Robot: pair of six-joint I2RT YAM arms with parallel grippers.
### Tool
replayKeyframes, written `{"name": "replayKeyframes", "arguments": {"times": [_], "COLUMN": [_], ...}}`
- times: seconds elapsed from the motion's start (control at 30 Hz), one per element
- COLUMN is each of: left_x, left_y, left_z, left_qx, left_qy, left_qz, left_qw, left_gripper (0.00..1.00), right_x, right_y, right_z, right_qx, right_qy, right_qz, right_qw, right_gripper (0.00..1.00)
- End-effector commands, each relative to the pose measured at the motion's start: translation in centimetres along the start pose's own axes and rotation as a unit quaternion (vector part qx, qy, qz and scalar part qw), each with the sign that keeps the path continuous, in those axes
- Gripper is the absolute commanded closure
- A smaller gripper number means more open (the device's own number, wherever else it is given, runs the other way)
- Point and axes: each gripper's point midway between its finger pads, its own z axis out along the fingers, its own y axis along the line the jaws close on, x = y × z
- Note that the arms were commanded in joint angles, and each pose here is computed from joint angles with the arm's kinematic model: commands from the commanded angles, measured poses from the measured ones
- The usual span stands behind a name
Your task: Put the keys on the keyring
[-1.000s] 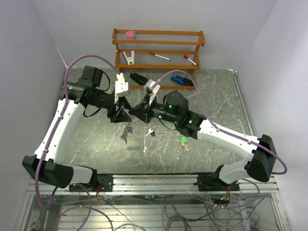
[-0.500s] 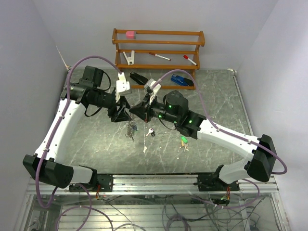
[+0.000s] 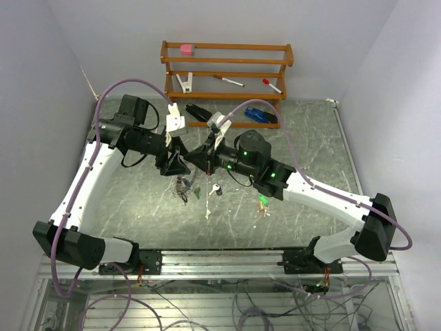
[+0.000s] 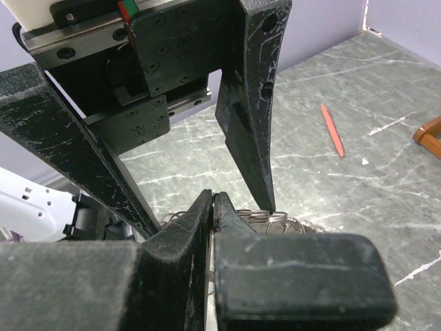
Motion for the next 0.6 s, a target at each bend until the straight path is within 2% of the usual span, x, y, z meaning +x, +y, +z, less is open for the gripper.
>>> {"name": "replayKeyframes", "arguments": {"times": [0.0, 0.13, 0.27, 0.57], "left_x": [-1.0, -0.8, -0.3, -0.1], "left_y": [-0.9, -0.9, -0.4, -0.1], "left_z": [0.3, 0.2, 0.1, -0.1], "left_qx": [0.026, 0.023, 0.008, -0.012], "left_qy": [-0.021, -0.018, -0.006, 0.001], "left_qz": [0.007, 0.009, 0.013, 0.022], "left_qw": [0.999, 1.0, 1.0, 1.0], "left_gripper": [0.27, 0.31, 0.43, 0.46], "right_x": [-4.3, -4.5, -4.7, -4.8], "right_y": [1.4, 1.5, 1.4, 1.2], "right_z": [-0.6, -0.7, -1.0, -1.7], "right_qx": [-0.013, -0.013, -0.009, 0.0], "right_qy": [-0.068, -0.071, -0.072, -0.072], "right_qz": [-0.008, -0.011, -0.012, -0.015], "right_qw": [0.998, 0.997, 0.997, 0.997], "right_gripper": [1.0, 1.0, 1.0, 1.0]}}
